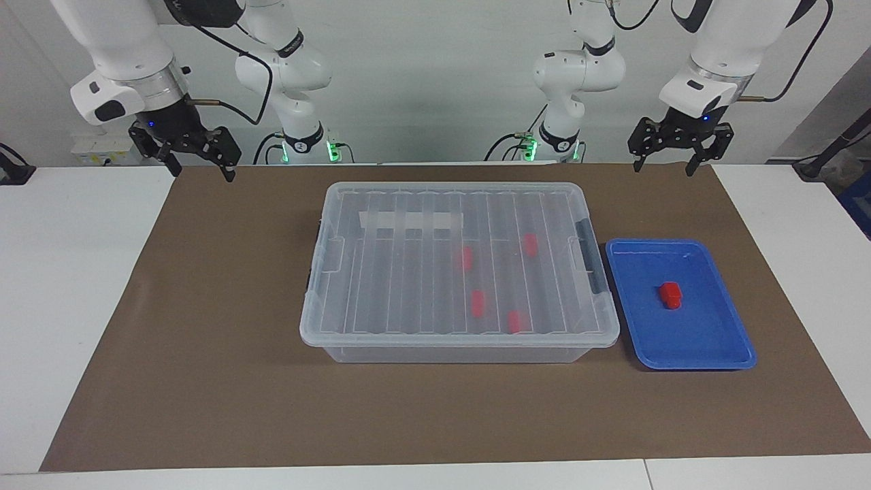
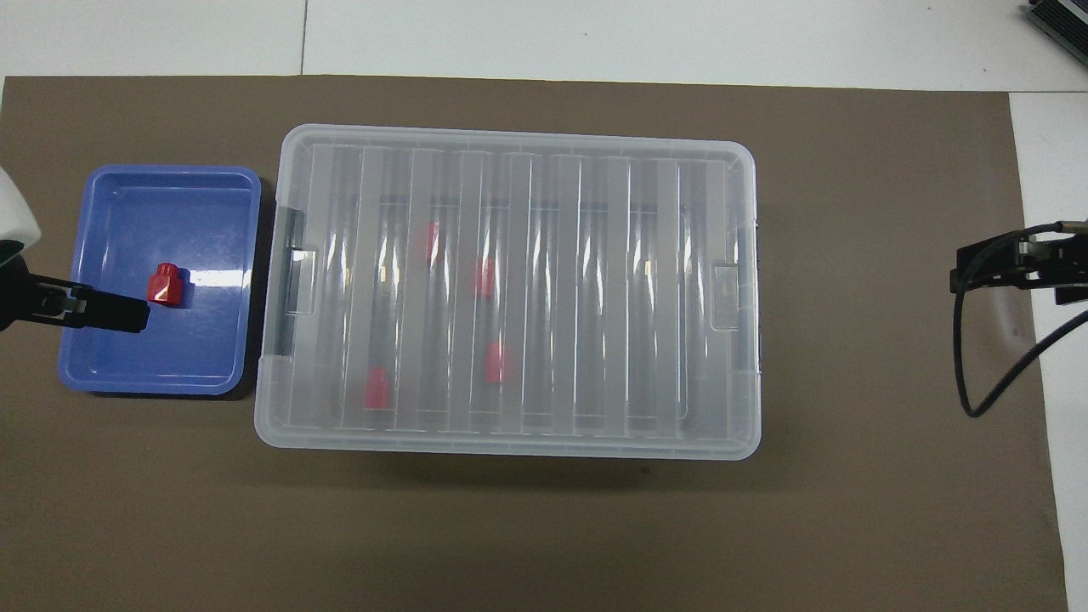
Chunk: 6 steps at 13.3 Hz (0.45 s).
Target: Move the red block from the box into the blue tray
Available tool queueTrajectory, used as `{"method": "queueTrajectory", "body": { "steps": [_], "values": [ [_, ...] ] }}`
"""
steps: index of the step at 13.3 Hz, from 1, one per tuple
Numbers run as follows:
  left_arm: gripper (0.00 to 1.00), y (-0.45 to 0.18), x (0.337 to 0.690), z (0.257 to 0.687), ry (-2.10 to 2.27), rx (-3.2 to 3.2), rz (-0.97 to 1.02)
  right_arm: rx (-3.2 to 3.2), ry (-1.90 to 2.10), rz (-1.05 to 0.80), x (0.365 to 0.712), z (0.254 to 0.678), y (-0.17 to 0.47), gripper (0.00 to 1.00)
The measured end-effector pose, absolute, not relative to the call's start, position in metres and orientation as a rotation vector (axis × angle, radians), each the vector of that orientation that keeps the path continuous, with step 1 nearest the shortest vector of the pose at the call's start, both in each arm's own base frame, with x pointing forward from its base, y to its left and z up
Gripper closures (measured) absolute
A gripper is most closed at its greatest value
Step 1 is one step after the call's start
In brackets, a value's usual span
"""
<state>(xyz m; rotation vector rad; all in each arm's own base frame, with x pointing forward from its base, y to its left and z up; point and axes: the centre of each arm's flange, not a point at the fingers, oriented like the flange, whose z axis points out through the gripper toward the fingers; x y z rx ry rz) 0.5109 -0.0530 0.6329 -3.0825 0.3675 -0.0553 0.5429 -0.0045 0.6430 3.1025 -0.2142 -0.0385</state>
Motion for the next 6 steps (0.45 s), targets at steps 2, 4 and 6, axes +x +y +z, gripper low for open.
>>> {"method": "queueTrajectory", "body": {
  "steps": [2,4,6],
  "values": [
    [0.00,-0.0531,0.5109,0.6329,0.368,-3.083,-0.055,3.102,-0.217,-0.039,0.5428,0.6429,-0.0056,0.00],
    [0.00,-0.0530,0.5109,0.6329,0.367,-3.083,-0.055,3.102,-0.223,-0.043,0.5426,0.6425,-0.0077,0.00],
    [0.00,-0.0530,0.5106,0.6326,0.367,-3.083,-0.050,3.101,-0.224,-0.045,0.5424,0.6424,-0.0081,0.00]
  ]
}}
